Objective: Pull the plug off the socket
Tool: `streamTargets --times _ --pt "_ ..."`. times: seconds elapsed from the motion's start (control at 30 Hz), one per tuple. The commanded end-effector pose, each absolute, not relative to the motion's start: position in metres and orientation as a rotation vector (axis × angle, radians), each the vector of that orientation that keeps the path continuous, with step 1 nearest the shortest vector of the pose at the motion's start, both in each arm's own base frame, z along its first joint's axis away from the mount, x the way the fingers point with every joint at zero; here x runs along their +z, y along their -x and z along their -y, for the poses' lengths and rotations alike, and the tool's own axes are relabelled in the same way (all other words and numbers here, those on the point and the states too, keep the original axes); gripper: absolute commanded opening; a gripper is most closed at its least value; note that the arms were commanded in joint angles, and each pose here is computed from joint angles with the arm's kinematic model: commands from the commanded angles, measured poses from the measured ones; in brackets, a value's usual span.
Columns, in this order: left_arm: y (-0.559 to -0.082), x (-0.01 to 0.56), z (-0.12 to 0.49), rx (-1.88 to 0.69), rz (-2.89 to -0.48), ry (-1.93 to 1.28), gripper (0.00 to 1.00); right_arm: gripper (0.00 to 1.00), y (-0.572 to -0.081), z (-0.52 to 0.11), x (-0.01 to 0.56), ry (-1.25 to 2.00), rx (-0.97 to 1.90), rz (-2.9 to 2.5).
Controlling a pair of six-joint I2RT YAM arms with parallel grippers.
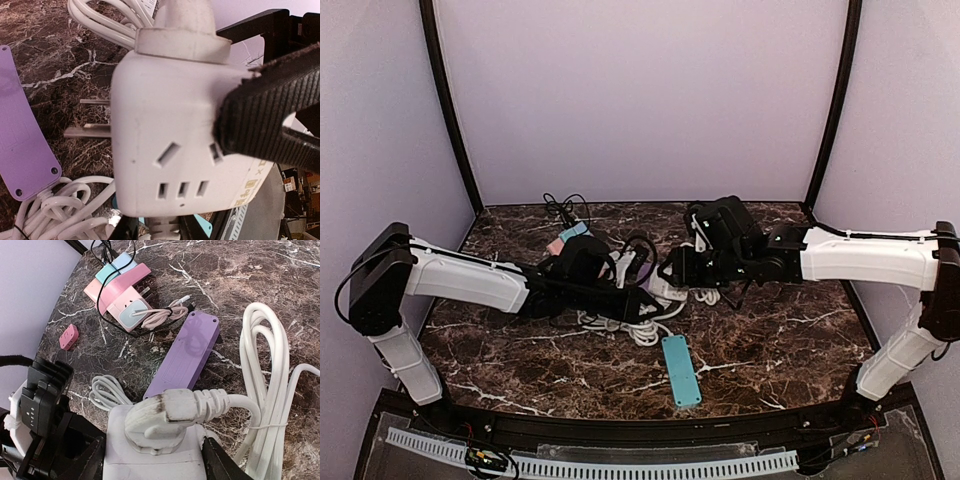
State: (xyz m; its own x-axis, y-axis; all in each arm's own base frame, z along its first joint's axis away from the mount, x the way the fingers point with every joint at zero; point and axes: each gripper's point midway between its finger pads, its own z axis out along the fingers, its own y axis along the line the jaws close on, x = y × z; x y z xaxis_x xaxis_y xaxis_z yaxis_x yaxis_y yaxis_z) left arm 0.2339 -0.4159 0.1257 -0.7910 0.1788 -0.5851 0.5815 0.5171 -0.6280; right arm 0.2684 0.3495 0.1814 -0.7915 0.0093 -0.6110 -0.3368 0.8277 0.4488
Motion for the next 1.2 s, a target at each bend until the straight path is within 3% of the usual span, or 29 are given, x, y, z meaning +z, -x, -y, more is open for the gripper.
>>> streamTargets --times 0.0,0.13,0.2,0.67,1.17 --pt "-0.231 0.136 0.42 -1.244 -2.258 -0.621 0.21 0.0 -0.275 -0.372 0.229 0.201 0.885 -2.25" --pt "-0.23 0.132 0.42 -1.247 -2.26 -0.637 0.02 0.0 -0.275 -0.37 0.225 0.185 0.871 -2.254" --pt "-0.229 0.131 0.42 -1.251 -2.261 -0.642 0.01 0.0 -0.276 -0.368 0.225 0.171 0.86 -2.25" --pt "-0.22 0.125 0.415 -1.258 -2.268 -0.671 0.01 0.0 -0.286 -0.329 0.189 -0.2 0.658 -2.356" --pt "-0.225 0.143 0.415 -1.371 -2.234 -0.628 0.01 0.0 -0.268 -0.358 0.228 0.253 0.856 -2.146"
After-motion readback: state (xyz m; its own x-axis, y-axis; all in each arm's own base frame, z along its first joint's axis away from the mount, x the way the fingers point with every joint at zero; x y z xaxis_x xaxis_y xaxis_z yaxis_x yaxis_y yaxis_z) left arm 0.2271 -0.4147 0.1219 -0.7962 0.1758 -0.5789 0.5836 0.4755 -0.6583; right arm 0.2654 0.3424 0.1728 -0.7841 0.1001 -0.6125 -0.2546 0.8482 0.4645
